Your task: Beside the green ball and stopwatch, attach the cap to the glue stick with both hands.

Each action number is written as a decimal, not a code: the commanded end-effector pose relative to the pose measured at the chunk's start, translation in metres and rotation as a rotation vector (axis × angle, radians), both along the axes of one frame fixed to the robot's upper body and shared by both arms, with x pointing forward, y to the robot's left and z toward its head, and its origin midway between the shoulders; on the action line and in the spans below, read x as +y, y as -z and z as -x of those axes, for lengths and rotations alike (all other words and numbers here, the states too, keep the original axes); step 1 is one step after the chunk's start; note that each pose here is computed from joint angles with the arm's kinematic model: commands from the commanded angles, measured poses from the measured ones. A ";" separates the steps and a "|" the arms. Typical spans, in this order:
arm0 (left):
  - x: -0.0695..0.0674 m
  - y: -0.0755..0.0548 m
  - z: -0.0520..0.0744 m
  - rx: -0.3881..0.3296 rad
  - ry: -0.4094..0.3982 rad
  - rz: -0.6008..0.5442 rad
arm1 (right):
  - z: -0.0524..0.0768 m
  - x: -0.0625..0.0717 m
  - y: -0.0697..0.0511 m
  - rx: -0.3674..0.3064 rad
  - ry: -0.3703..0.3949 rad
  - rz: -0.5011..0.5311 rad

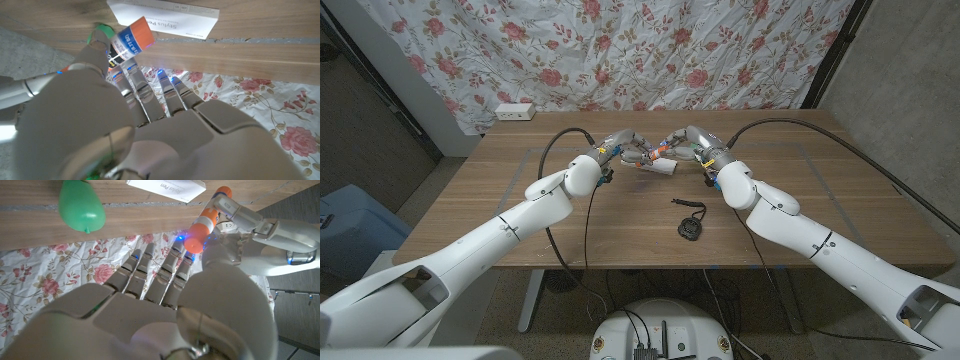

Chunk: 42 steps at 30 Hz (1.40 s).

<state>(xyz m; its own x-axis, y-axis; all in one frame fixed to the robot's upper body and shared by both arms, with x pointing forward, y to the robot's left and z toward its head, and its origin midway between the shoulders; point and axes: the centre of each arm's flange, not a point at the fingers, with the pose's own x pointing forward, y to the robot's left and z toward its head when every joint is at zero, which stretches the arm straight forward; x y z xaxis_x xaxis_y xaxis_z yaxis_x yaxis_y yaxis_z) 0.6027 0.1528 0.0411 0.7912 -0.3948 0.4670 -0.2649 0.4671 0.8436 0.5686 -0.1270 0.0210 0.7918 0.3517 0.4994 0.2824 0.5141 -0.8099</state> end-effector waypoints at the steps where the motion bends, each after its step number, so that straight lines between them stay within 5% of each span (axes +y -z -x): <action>1: -0.001 0.000 0.001 -0.003 0.006 -0.003 | -0.002 -0.008 0.001 0.016 0.000 -0.023; 42: 0.003 0.002 0.000 0.004 0.010 -0.004 | -0.007 -0.002 -0.003 0.022 -0.041 -0.028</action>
